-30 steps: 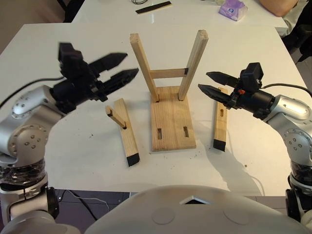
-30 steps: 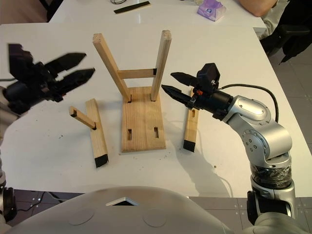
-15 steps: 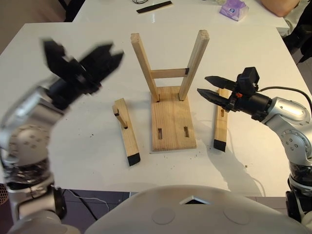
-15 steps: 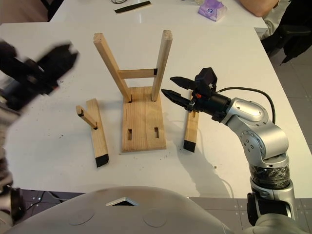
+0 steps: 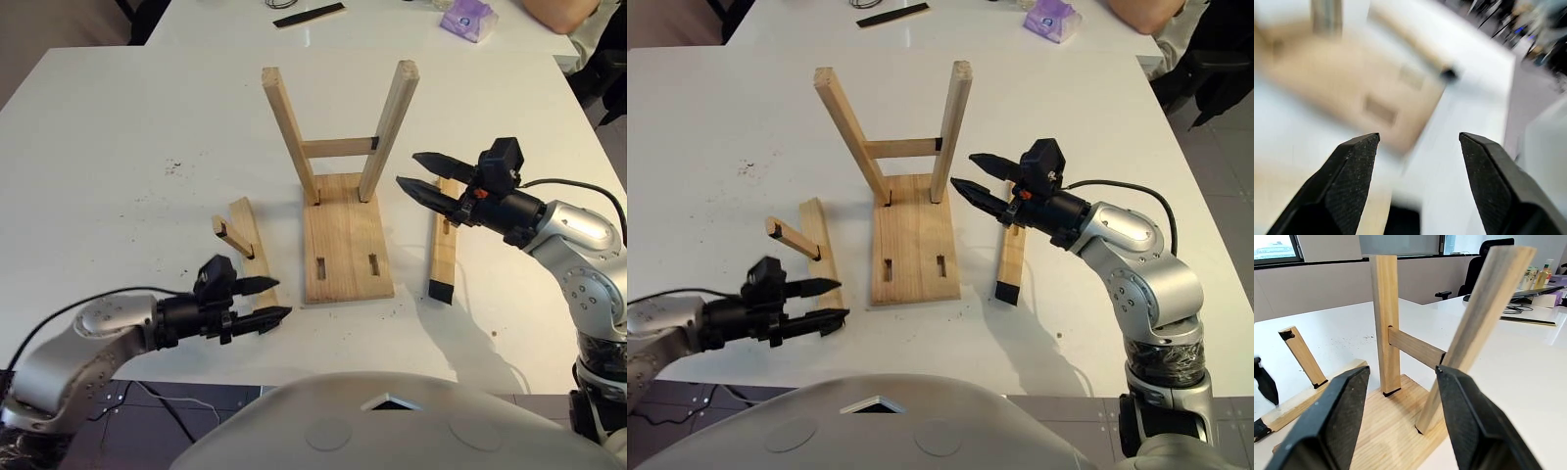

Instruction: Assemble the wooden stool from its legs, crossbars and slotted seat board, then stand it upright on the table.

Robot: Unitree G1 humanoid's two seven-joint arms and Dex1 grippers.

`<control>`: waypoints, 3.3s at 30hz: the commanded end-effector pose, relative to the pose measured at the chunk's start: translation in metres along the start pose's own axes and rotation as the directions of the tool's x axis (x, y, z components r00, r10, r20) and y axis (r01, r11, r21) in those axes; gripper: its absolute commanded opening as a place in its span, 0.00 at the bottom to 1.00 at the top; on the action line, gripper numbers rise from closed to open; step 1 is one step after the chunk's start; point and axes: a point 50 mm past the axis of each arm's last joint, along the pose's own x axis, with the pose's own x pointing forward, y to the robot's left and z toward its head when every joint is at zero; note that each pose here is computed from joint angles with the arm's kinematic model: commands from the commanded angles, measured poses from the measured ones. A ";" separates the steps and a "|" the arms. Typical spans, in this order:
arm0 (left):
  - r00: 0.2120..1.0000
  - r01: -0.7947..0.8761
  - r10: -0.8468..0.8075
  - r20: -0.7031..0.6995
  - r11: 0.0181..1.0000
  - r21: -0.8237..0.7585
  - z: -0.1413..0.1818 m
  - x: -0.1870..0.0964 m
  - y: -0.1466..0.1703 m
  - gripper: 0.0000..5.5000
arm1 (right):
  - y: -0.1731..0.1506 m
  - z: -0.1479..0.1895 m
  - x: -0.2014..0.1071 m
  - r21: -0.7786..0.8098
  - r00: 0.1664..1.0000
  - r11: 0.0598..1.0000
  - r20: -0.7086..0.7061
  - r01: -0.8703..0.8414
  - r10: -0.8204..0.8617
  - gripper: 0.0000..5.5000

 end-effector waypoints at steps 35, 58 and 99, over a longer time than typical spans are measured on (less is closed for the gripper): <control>0.943 -0.306 0.330 -0.040 0.910 0.280 0.036 -0.058 0.089 0.67 | 0.004 -0.008 0.001 -0.032 0.998 0.998 -0.015 0.057 -0.057 0.45; 0.947 -0.320 0.319 0.037 0.927 0.194 0.013 -0.028 0.111 0.37 | 0.005 -0.008 0.005 -0.043 0.998 0.998 -0.027 0.046 -0.047 0.45; 0.776 0.327 -0.483 0.407 0.858 0.395 0.170 -0.001 -0.030 0.37 | 0.044 0.086 0.023 0.026 0.767 0.782 0.220 -0.623 0.603 0.67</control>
